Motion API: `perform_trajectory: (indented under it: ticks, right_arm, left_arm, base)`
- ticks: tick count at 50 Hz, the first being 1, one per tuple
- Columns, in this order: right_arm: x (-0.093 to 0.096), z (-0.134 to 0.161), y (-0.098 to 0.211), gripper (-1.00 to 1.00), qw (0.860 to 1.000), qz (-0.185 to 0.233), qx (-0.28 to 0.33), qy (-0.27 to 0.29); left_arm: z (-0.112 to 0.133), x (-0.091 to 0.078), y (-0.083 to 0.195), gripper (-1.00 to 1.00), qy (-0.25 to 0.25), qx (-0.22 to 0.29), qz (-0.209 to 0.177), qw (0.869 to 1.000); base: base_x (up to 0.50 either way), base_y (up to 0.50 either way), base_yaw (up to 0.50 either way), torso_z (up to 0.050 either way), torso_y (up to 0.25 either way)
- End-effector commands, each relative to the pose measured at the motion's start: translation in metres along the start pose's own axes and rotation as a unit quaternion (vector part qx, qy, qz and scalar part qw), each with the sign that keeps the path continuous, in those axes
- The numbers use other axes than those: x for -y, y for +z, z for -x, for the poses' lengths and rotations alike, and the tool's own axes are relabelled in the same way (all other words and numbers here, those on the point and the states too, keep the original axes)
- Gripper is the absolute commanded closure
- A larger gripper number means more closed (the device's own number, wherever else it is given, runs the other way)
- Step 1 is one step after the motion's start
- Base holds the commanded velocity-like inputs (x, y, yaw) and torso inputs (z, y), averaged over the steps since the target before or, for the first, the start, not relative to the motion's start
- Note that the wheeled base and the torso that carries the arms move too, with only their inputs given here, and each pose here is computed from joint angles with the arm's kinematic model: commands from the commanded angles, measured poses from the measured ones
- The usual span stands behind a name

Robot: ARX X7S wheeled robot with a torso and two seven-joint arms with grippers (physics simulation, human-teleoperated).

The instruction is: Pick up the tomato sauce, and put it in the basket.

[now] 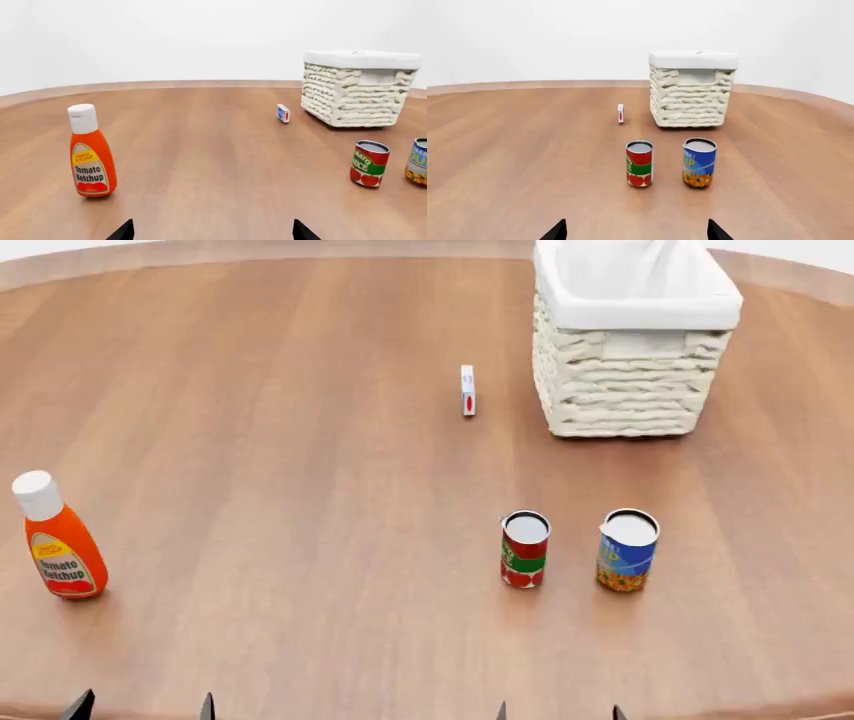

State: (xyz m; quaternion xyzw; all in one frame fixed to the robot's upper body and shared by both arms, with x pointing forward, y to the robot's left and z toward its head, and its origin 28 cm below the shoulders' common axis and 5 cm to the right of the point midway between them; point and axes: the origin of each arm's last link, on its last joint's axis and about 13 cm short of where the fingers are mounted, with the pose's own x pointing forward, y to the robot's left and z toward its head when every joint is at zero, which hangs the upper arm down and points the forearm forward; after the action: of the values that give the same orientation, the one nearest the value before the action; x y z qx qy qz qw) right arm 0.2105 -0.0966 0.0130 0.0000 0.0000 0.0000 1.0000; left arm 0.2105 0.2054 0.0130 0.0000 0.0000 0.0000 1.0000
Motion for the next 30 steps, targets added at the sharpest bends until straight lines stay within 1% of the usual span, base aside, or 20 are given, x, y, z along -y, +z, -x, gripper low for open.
perform_trajectory:
  ticks: [1, 12, 15, 16, 17, 18, 20, 25, 27, 29, 30]
  right_arm:
    - [0.0, -0.001, 0.001, -1.0, 1.0, 0.0, 0.0, 0.0]
    - [-0.001, -0.001, 0.001, -1.0, 1.0, 0.003, -0.001, 0.002]
    - [-0.002, -0.001, 0.005, -1.0, 1.0, 0.001, 0.005, 0.002]
    - [-0.002, 0.0, 0.006, -1.0, 1.0, 0.002, 0.009, 0.002]
    - [-0.002, 0.0, 0.009, -1.0, 1.0, 0.019, 0.018, 0.0]
    - [-0.002, 0.0, 0.011, -1.0, 0.999, 0.027, 0.022, -0.002]
    - [-0.003, 0.004, 0.025, -1.0, 0.998, 0.043, 0.055, -0.003]
    - [-0.005, 0.013, 0.053, -1.0, 0.993, 0.052, 0.109, -0.003]
    - [-0.006, 0.016, 0.058, -1.0, 0.99, 0.064, 0.124, -0.005]
    - [-0.006, 0.018, 0.062, -1.0, 0.99, 0.063, 0.127, -0.005]
    - [-0.006, 0.021, 0.067, -1.0, 0.988, 0.053, 0.143, -0.006]
  left_arm:
    - [-0.001, 0.0, 0.001, -1.0, 0.0, 0.0, 0.0, 1.0]
    - [0.0, 0.0, -0.002, -1.0, -0.004, -0.003, -0.001, 1.0]
    - [0.001, 0.001, 0.002, -1.0, -0.004, 0.001, -0.001, 1.0]
    - [0.002, 0.001, 0.004, -1.0, -0.004, 0.005, -0.002, 1.0]
    - [0.007, 0.002, 0.018, -1.0, -0.014, 0.028, -0.006, 0.999]
    - [0.008, 0.002, 0.024, -1.0, -0.014, 0.036, -0.012, 0.999]
    - [0.011, 0.002, 0.043, -1.0, -0.017, 0.072, -0.023, 0.997]
    - [0.018, 0.002, 0.064, -1.0, -0.024, 0.106, -0.015, 0.994]
    - [0.02, 0.002, 0.07, -1.0, -0.025, 0.118, -0.02, 0.992]
    - [0.023, 0.003, 0.075, -1.0, -0.027, 0.129, -0.026, 0.991]
    - [0.024, 0.003, 0.077, -1.0, -0.028, 0.135, -0.03, 0.99]
  base:
    - [0.0, 0.0, 0.0, 0.0, 0.0]
    - [0.0, 0.0, 0.0, 0.0, 0.0]
    - [0.0, 0.0, 0.0, 0.0, 0.0]
    - [0.0, 0.0, 0.0, 0.0, 0.0]
    - [0.0, 0.0, 0.0, 0.0, 0.0]
    - [0.0, 0.0, 0.0, 0.0, 0.0]
    - [0.0, 0.0, 0.0, 0.0, 0.0]
    - [0.0, 0.0, 0.0, 0.0, 0.0]
    - [0.0, 0.0, 0.0, 0.0, 0.0]
    - [0.0, 0.0, 0.0, 0.0, 0.0]
    - [0.0, 0.0, 0.0, 0.0, 0.0]
